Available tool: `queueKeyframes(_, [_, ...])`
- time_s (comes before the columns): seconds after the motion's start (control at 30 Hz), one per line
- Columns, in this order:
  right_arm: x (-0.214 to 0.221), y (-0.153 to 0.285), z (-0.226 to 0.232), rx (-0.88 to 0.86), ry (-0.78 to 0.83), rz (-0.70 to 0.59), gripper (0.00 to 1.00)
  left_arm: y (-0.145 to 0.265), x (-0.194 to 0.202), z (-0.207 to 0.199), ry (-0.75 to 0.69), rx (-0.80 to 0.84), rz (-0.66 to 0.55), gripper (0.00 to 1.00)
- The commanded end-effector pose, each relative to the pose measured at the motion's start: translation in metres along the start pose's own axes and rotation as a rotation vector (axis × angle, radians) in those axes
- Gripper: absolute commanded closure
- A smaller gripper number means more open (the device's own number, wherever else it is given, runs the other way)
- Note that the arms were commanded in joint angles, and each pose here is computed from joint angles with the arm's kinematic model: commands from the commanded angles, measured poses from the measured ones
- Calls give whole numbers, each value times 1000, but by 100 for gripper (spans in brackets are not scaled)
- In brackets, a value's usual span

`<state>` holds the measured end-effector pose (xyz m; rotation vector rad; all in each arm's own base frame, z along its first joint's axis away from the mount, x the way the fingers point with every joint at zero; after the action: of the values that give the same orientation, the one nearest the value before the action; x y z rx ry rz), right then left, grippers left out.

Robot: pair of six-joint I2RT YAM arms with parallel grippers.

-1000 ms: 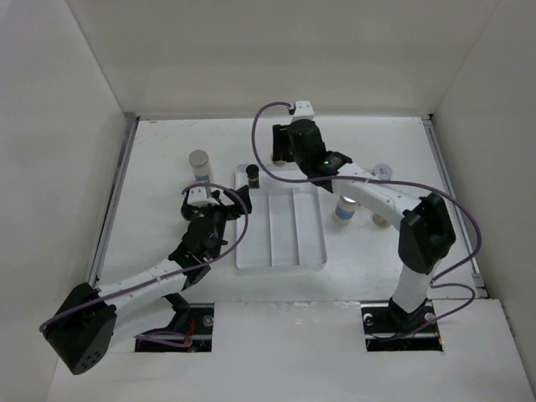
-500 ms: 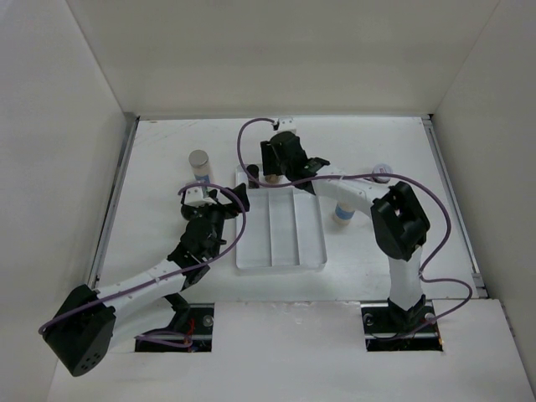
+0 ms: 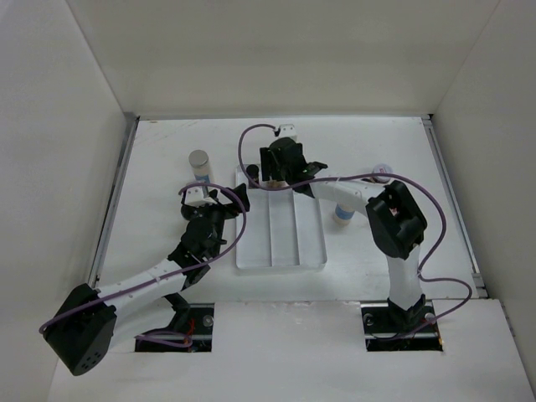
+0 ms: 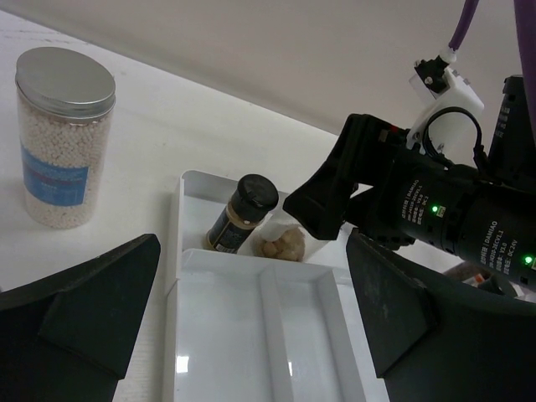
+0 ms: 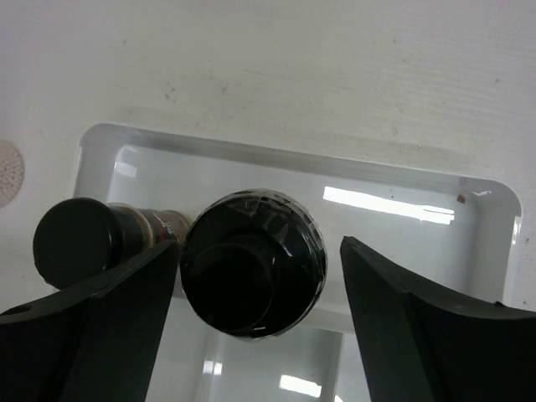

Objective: Organize the condiment bottles

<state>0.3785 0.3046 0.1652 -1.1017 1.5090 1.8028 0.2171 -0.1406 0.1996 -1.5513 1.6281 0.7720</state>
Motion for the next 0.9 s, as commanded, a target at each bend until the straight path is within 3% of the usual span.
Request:
queueKeyframes(0.0, [-26, 12, 3, -10, -49, -96, 12, 0, -6, -1, 37, 11, -36, 4])
queueKeyframes(0.17, [-47, 36, -6, -11, -75, -146, 6, 1, -6, -3, 38, 18, -36, 4])
queueKeyframes(0.47, [-62, 94, -76, 91, -149, -228, 9, 1, -4, -5, 35, 22, -27, 4])
queueKeyframes(0.53, [-59, 107, -102, 147, -180, -251, 18, 0, -3, -5, 33, 23, -22, 4])
queueKeyframes(0.67, [-38, 129, -157, 297, -228, -254, 54, 0, -1, -7, 31, 27, -15, 4])
queueKeyframes(0.73, [-21, 134, -178, 393, -240, -227, 62, -1, 0, -8, 29, 31, -10, 4])
queueKeyframes(0.8, [-8, 133, -193, 482, -239, -186, 61, -2, 2, -6, 24, 24, -4, 4])
queueKeyframes(0.87, [4, 131, -202, 551, -245, -153, 45, -3, 3, -7, 25, 26, 0, 4])
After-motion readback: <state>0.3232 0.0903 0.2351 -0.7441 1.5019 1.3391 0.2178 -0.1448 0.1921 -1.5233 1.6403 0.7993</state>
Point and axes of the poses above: each gripper's point midway between its finger pads, its own y axis back along the fingers, its own z axis along the line the jaws close on, x = y × z, the point moved 9 cm from there along y, back along the fingers, and after that the axes turned 4 degrees about y, right-handed, at the moved point
